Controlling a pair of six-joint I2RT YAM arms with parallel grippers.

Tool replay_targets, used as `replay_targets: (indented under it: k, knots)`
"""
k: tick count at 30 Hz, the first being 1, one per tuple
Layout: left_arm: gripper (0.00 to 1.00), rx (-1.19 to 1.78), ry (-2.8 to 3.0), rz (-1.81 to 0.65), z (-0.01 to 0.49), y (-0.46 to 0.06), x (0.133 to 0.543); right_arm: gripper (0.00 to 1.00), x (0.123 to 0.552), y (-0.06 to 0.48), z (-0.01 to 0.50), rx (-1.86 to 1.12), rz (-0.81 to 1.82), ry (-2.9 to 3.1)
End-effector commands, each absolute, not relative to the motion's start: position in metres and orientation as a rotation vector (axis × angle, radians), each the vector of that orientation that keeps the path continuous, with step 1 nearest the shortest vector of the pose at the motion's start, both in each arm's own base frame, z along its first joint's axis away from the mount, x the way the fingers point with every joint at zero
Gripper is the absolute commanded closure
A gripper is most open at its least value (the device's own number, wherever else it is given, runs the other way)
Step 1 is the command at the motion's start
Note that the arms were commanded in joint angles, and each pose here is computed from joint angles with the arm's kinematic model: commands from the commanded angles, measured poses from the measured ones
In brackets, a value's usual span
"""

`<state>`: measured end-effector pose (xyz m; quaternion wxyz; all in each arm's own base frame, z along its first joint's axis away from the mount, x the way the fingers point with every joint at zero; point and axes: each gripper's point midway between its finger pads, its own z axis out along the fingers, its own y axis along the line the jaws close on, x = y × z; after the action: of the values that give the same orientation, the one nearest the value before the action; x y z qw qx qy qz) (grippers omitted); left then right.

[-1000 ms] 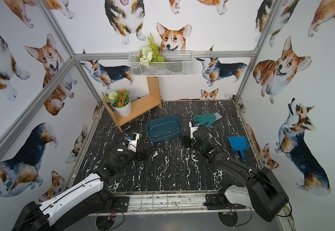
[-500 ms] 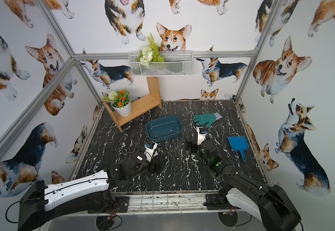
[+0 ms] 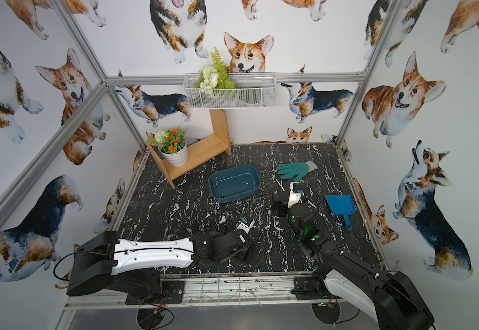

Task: Put the bit on the desktop into the storage box
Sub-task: Pick up the screwdriver bit from the center of the board.

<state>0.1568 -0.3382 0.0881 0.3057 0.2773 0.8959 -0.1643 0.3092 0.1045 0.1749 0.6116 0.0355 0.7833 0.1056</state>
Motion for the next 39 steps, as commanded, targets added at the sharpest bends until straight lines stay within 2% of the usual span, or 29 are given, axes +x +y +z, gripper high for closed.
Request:
replay_targets:
  k: [1,16,31,39]
  knots:
    - [0.12,0.725,2.429,-0.411,0.076,-0.337,0.153,0.00,0.311,0.101,0.185,0.122,0.252,1.758]
    - [0.26,0.702,2.532,-0.349,0.037,-0.317,0.148,0.00,0.311,0.100,0.183,0.122,0.251,1.756]
    - [0.42,0.730,2.561,-0.292,0.021,-0.316,0.148,0.00,0.310,0.100,0.181,0.125,0.250,1.756]
    - [0.57,0.736,2.572,-0.253,0.018,-0.314,0.148,0.00,0.310,0.100,0.181,0.123,0.252,1.757]
